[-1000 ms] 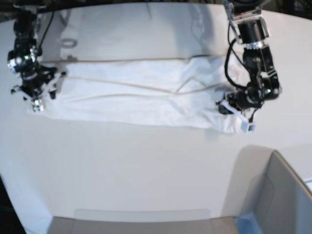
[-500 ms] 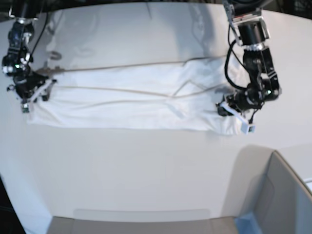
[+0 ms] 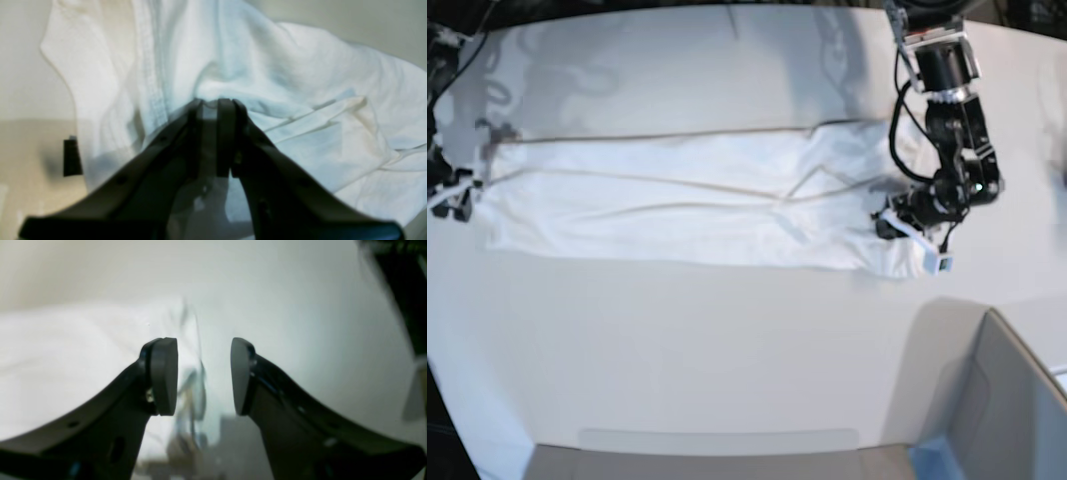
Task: Layout the t-shirt on the table in an organized manner, then fold the t-shirt properly
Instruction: 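Pull the folded strip taut with both grippers to flatten it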
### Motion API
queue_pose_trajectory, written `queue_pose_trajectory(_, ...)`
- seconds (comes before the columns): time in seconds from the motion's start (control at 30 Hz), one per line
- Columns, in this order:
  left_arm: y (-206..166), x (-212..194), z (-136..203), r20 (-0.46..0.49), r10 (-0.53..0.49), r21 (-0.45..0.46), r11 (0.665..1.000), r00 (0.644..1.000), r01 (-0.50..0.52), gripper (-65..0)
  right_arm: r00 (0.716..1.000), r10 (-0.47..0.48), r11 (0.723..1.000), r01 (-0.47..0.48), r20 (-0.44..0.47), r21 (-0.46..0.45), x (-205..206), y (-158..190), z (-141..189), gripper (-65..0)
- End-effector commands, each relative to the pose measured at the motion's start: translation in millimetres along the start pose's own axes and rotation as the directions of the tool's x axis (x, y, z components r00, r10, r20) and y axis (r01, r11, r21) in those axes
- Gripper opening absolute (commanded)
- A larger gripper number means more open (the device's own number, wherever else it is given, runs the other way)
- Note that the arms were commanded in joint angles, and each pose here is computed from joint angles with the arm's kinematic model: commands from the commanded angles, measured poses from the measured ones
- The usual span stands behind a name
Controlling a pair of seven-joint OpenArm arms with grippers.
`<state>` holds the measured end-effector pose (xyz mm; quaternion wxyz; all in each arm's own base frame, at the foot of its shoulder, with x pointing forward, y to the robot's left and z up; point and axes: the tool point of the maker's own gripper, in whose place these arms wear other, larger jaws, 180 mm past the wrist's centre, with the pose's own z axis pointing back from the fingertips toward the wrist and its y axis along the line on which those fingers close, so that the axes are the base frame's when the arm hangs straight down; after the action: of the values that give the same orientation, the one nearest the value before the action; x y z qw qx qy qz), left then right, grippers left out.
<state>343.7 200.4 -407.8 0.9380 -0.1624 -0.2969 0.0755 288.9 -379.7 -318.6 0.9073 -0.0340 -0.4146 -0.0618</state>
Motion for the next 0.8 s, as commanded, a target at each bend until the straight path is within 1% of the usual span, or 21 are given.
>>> queue_pose_trajectory(0.0,7,7,4,0.004,-0.013,0.03,0.999,1.0,0.013,-55.4,0.999,0.016,1.0,-0.017,0.046,0.019,16,-3,2,-39.1)
queue_pose_trajectory(0.03,7,7,4,0.004,-0.013,0.03,0.999,1.0,0.013,-55.4,1.0,0.012,0.999,-0.013,0.026,0.034,7,-3,-2,-39.1)
queue_pose_trajectory(0.1,7,6,4,0.001,-0.016,0.029,0.999,1.0,0.016,-55.4,1.0,-0.025,0.997,0.024,0.008,0.073,-3,-1,-6,-39.0)
queue_pose_trajectory(0.23,5,5,3,-0.005,-0.02,0.027,0.999,1.0,0.02,-55.4,0.992,-0.127,0.982,0.125,0.004,0.139,-10,4,-10,-39.0)
queue_pose_trajectory(0.33,6,3,3,-0.008,-0.02,0.029,0.999,1.0,0.02,-55.4,0.986,-0.165,0.976,0.167,-0.025,0.144,-19,0,-16,-39.0)
queue_pose_trajectory(0.47,6,2,4,-0.009,-0.019,0.03,0.999,1.0,0.019,-55.4,0.977,-0.212,0.966,0.215,-0.041,0.143,-23,-4,-25,-39.0)
queue_pose_trajectory(0.57,8,2,4,-0.007,-0.015,0.032,0.999,1.0,0.015,-55.4,0.975,-0.219,0.964,0.223,-0.042,0.145,-22,-4,-28,-39.0)
queue_pose_trajectory(0.63,7,2,4,-0.005,-0.016,0.032,0.999,1.0,0.016,-55.4,0.977,-0.206,0.965,0.212,-0.055,0.155,-24,1,-30,-39.0)
queue_pose_trajectory(0.77,4,2,3,-0.006,-0.018,0.025,1.0,1.0,0.018,-55.4,0.983,-0.149,0.963,0.169,-0.106,0.21,-30,29,-42,-39.0)
